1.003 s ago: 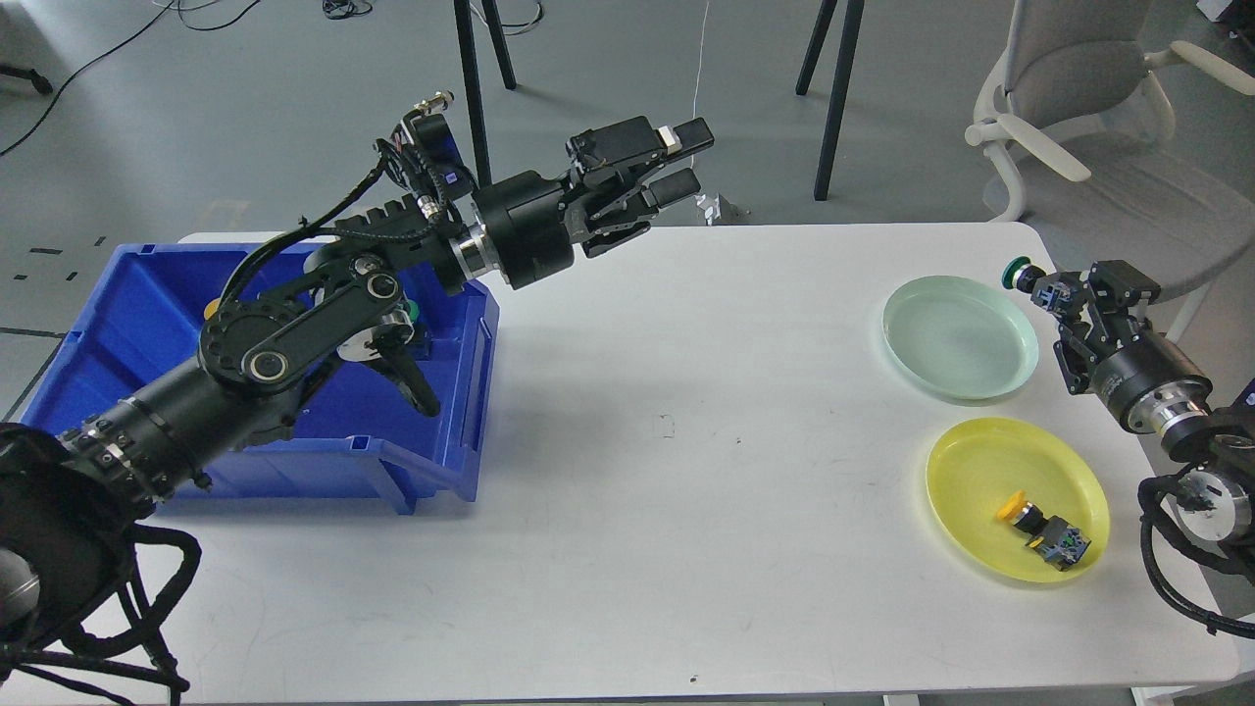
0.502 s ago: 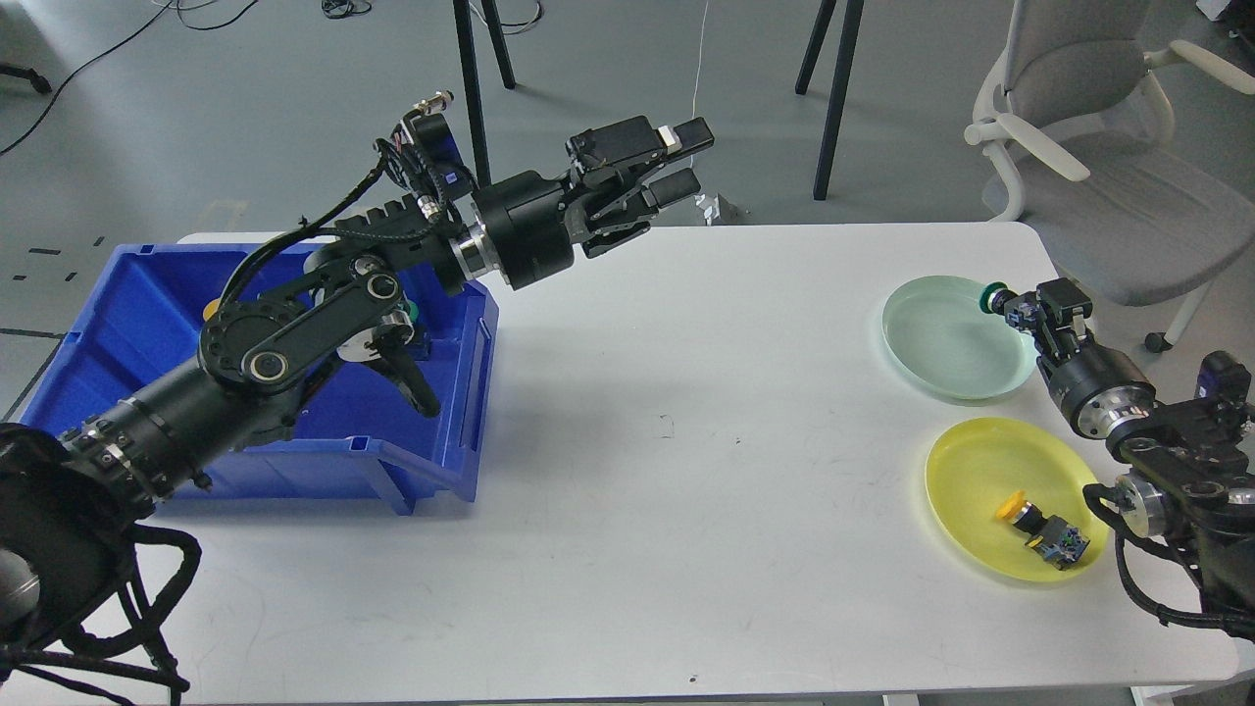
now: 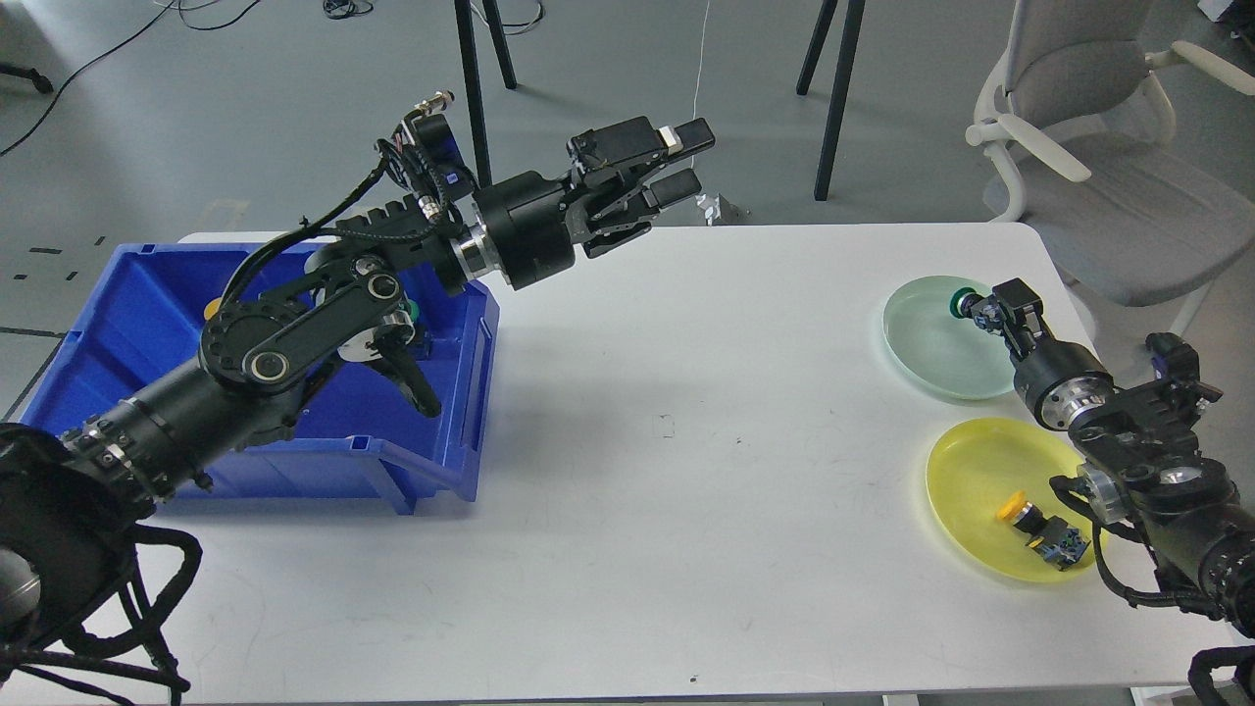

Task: Pass button and place on color plate
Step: 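Lower the button onto the pale green plate and open the right gripper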

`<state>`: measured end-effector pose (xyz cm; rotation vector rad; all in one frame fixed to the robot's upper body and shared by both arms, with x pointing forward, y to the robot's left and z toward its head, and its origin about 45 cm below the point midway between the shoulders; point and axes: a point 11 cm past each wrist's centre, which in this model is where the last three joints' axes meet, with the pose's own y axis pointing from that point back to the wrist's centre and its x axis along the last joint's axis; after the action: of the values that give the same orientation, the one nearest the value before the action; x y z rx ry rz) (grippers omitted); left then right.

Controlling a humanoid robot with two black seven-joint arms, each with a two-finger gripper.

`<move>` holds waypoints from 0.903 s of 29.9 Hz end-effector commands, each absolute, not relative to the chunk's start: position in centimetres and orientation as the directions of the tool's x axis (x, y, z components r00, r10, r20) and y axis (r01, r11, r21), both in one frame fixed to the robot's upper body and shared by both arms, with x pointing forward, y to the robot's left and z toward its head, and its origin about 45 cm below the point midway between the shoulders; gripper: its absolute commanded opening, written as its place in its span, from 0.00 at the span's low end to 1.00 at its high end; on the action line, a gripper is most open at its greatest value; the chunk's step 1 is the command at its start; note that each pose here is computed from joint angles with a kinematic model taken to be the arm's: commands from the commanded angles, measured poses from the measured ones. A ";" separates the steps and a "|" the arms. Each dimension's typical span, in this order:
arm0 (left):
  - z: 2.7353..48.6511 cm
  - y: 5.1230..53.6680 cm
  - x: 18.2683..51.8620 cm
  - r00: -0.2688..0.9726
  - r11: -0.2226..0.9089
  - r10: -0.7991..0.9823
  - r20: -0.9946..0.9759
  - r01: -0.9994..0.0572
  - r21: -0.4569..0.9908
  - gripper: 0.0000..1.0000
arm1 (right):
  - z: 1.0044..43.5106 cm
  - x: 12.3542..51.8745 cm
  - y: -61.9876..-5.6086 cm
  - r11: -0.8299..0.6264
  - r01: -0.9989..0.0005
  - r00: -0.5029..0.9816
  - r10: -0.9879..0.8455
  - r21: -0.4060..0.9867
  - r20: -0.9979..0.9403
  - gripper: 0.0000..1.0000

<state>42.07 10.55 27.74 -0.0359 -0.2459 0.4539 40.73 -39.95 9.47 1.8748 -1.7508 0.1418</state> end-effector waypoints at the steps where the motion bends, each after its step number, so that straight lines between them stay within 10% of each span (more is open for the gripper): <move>1: 27.7 10.5 42.1 0.870 0.899 0.438 0.228 -0.429 -0.088 0.71 | 9.5 40.8 -39.9 0.015 -0.946 0.139 -0.885 0.324 0.445 0.34; 21: 27.8 10.6 42.1 0.869 0.898 0.439 0.227 -0.431 -0.089 0.72 | 9.6 40.9 -39.9 0.022 -0.948 0.124 -0.893 0.317 0.432 0.61; 27: 27.9 10.7 42.2 0.868 0.896 0.443 0.226 -0.433 -0.093 0.72 | 12.3 43.0 -37.8 0.000 -0.976 0.038 -0.985 0.216 0.170 0.73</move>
<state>42.09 10.59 27.77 -0.0364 -0.2458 0.4550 41.79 -39.07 10.60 1.9341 -1.8786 0.0650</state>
